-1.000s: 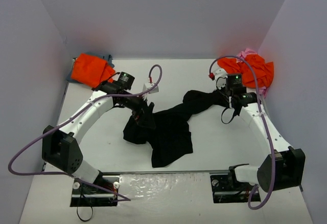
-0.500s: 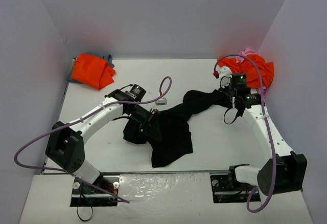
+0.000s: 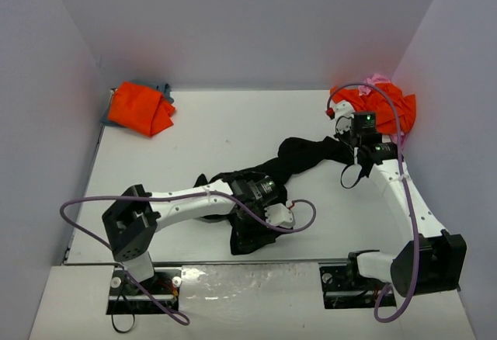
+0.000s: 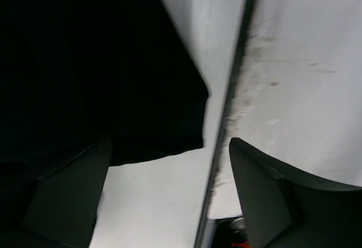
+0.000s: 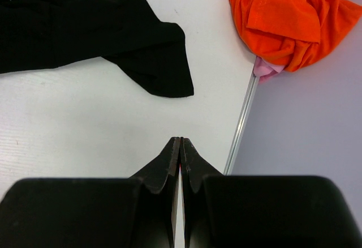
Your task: Fold and stack the t-shirts
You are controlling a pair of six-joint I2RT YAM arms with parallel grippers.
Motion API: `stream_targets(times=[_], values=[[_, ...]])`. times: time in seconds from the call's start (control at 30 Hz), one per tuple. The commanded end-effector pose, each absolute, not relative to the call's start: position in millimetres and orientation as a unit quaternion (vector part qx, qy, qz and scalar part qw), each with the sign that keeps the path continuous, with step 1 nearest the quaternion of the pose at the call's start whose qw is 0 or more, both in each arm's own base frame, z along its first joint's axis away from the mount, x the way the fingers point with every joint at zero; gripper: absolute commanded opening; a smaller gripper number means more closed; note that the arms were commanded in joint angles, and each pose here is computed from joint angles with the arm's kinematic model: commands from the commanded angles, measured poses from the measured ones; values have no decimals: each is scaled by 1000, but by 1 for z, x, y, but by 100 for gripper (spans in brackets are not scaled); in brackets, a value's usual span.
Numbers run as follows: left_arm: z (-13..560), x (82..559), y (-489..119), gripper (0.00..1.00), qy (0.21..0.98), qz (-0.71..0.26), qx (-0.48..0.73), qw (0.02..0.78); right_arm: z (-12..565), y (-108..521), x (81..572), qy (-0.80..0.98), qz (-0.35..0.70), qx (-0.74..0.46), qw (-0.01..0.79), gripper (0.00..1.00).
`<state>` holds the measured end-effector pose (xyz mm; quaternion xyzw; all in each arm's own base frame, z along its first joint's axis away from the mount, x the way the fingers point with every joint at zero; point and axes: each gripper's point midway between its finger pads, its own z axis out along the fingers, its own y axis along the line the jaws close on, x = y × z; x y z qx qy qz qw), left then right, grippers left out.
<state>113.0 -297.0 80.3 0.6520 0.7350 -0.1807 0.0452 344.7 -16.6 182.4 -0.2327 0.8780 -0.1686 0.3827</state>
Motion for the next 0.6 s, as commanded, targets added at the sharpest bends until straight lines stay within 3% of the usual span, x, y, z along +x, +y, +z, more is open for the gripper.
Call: stream_targets(times=[0.0,0.13,0.57], values=[[71,161,-282,87,730,-14,672,123,212,-25,359,859,-197,-213,422,0],[59,170,-288,97,732,32,667,133,209,-27,357,860,-201,-212,419,0],[86,175,-316,97,726,25,662,183,199,-35,352,861,-216,-211,410,0]])
